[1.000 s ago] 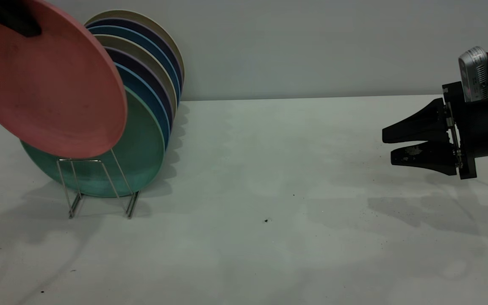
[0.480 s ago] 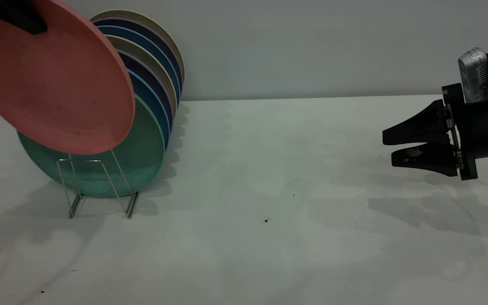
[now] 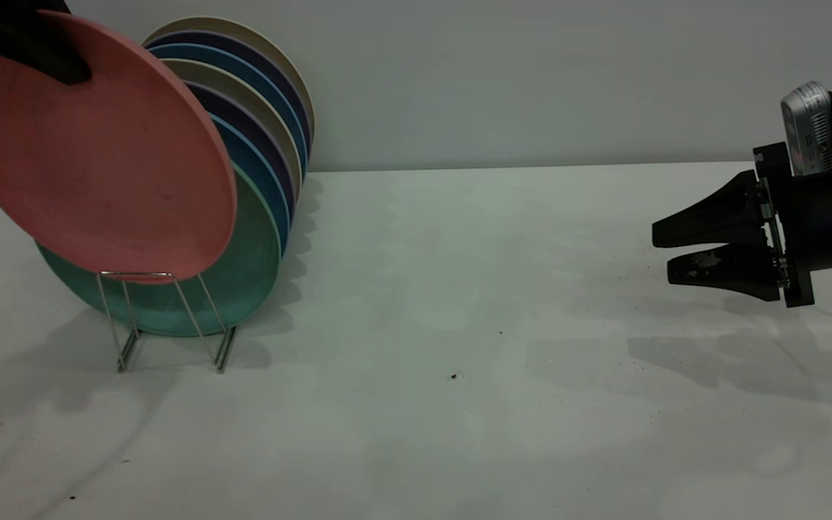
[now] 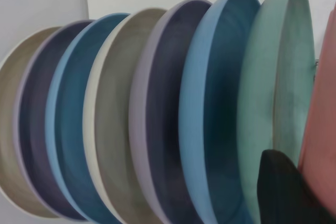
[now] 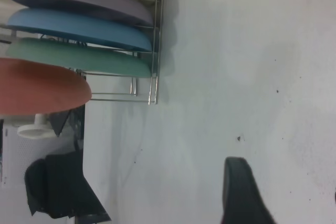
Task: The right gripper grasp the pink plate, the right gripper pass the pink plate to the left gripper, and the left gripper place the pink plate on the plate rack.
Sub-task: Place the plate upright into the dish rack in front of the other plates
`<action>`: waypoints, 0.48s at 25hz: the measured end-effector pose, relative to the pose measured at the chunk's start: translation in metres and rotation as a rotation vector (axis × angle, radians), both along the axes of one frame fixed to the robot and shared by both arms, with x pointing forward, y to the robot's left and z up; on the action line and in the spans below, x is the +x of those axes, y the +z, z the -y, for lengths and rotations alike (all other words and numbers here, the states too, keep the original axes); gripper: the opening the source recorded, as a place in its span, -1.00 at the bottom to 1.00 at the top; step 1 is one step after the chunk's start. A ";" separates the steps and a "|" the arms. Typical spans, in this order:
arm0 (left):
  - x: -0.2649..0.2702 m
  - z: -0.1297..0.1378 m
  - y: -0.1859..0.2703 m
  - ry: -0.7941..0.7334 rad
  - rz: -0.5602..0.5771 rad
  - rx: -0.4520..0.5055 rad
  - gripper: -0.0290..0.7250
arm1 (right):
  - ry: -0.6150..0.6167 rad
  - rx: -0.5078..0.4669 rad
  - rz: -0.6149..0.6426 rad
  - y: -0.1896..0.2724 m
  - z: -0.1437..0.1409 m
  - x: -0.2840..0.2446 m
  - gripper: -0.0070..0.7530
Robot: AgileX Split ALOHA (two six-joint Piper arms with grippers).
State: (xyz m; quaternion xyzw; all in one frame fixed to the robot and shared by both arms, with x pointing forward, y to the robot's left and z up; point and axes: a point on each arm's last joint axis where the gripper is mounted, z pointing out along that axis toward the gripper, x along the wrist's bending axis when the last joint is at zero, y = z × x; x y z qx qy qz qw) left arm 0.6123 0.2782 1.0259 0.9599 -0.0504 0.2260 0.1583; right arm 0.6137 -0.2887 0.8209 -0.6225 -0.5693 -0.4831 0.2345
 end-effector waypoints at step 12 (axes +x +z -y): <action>0.000 -0.002 -0.002 0.061 -0.029 -0.028 -0.27 | 0.000 0.000 0.000 0.000 0.000 0.000 0.18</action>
